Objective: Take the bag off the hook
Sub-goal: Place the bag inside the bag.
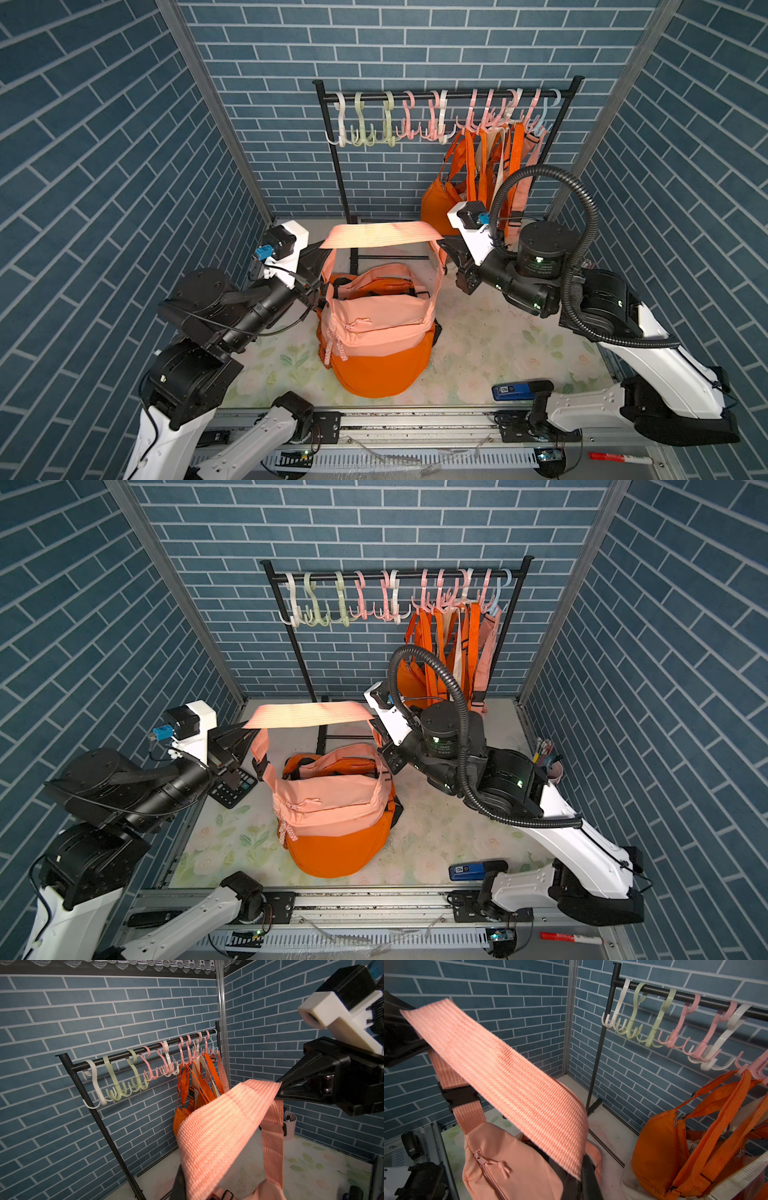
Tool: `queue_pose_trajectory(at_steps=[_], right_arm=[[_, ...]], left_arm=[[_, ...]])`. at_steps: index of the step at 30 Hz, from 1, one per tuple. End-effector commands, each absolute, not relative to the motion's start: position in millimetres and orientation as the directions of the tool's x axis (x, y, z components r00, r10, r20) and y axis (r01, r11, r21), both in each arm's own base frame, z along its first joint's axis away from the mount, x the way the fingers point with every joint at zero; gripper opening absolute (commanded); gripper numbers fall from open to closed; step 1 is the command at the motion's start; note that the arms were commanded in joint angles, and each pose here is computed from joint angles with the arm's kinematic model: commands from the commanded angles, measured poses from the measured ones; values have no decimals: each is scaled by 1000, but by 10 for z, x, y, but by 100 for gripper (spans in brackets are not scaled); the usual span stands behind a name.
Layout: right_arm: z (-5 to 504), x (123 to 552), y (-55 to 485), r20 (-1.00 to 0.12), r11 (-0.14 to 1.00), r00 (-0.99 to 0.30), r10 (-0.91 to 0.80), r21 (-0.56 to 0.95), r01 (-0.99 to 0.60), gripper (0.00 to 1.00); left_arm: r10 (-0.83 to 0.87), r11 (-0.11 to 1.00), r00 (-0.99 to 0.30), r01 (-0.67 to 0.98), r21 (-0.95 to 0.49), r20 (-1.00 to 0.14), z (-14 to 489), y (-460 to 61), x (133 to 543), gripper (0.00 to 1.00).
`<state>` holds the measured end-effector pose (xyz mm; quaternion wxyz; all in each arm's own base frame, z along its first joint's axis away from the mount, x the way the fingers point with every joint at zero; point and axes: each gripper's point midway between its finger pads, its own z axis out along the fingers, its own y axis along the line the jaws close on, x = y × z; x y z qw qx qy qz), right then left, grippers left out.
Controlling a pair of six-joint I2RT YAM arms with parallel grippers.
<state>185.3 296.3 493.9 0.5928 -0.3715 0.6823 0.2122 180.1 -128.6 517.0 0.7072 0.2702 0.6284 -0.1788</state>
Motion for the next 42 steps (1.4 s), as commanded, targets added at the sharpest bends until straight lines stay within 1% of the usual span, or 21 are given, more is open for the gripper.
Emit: queue_pose_trajectory(at_steps=[1, 6, 11, 17, 22, 24, 29, 36, 39, 42], right_arm=[[5166, 1961, 2386, -974, 771, 9, -226, -185, -610, 0], [5069, 1872, 2349, -976, 761, -2, -217, -168, -627, 0], [5045, 1793, 2223, -986, 764, -19, -167, -117, -634, 0], [4907, 1714, 2160, -987, 756, -64, -149, -72, -651, 0], [4789, 1676, 2169, -990, 749, -92, -107, -19, -663, 0], [4724, 1708, 2200, -988, 756, -99, -118, -24, -654, 0], [4446, 1862, 2390, -976, 786, -125, -177, -64, -615, 0], [3994, 2159, 2593, -943, 829, -157, -292, -168, -533, 0], [3861, 2271, 2606, -938, 837, -183, -293, -159, -524, 0], [3672, 2447, 2555, -931, 850, -245, -271, -112, -515, 0]], left_arm=[[61, 869, 211, 470, 156, -976, 5398, -926, 1626, 0], [84, 869, 216, 461, 178, -973, 5323, -830, 1468, 0], [75, 844, 267, 496, 204, -961, 5277, -791, 1192, 0], [42, 814, 302, 542, 207, -952, 5271, -767, 921, 0], [30, 812, 323, 543, 211, -946, 5164, -712, 789, 0], [37, 822, 294, 535, 196, -955, 5056, -703, 847, 0], [58, 875, 125, 472, 111, -991, 4598, -707, 1277, 0], [68, 896, 11, 439, 66, -998, 4154, -872, 1764, 0], [82, 922, -28, 382, 65, -996, 4016, -851, 1962, 0], [102, 943, -49, 322, 80, -994, 3893, -809, 2124, 0]])
